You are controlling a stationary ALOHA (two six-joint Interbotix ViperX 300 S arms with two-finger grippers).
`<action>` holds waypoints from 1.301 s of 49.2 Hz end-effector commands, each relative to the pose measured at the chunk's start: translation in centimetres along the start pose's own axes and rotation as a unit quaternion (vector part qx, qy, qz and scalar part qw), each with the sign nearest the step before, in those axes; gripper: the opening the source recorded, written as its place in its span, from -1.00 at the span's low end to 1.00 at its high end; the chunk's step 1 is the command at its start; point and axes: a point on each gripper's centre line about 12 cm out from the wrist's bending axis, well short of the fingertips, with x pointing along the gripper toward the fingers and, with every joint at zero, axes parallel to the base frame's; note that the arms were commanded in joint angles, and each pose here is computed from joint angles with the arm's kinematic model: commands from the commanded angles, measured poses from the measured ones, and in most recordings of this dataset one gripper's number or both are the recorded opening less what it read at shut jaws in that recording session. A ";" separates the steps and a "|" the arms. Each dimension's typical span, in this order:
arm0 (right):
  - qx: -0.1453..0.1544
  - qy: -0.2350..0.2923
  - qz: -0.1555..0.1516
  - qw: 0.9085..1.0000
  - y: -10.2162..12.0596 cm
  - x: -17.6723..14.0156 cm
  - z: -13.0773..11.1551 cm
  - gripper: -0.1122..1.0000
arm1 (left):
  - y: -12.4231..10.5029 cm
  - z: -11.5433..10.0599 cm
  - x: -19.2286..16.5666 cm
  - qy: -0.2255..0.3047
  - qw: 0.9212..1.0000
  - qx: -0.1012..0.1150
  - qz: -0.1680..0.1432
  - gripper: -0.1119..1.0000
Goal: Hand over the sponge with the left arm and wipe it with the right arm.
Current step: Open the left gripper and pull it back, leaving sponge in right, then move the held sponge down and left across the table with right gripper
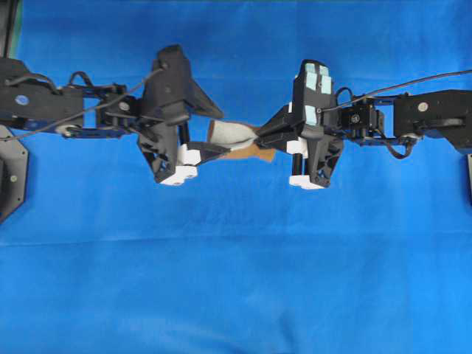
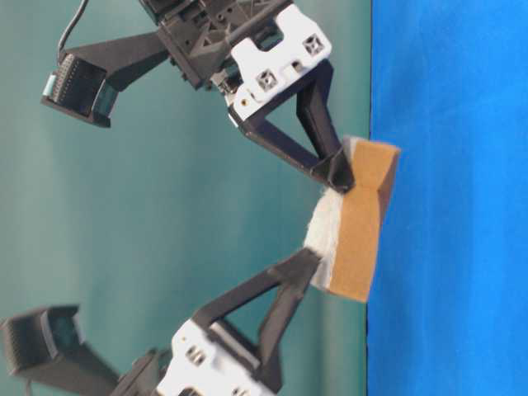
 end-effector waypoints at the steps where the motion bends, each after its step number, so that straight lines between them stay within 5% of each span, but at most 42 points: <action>1: -0.004 -0.022 0.001 1.000 0.1 -1.2 1.3 -0.62 | -0.3 1.4 -1.9 -0.034 0.999 0.002 -0.005 0.73; 20: -0.004 -0.031 0.001 0.999 0.1 -4.0 0.8 -0.62 | -0.5 -0.7 -8.4 -0.101 0.995 0.003 -0.017 0.68; 33: -0.004 -0.025 0.001 1.000 0.1 -3.5 0.9 -0.62 | -0.5 -0.8 -9.3 -0.111 0.994 0.003 -0.018 0.68; 64: 0.005 0.091 0.007 0.996 0.8 4.7 -6.8 -0.62 | -0.5 -1.0 -9.2 -0.108 0.994 0.004 -0.018 0.68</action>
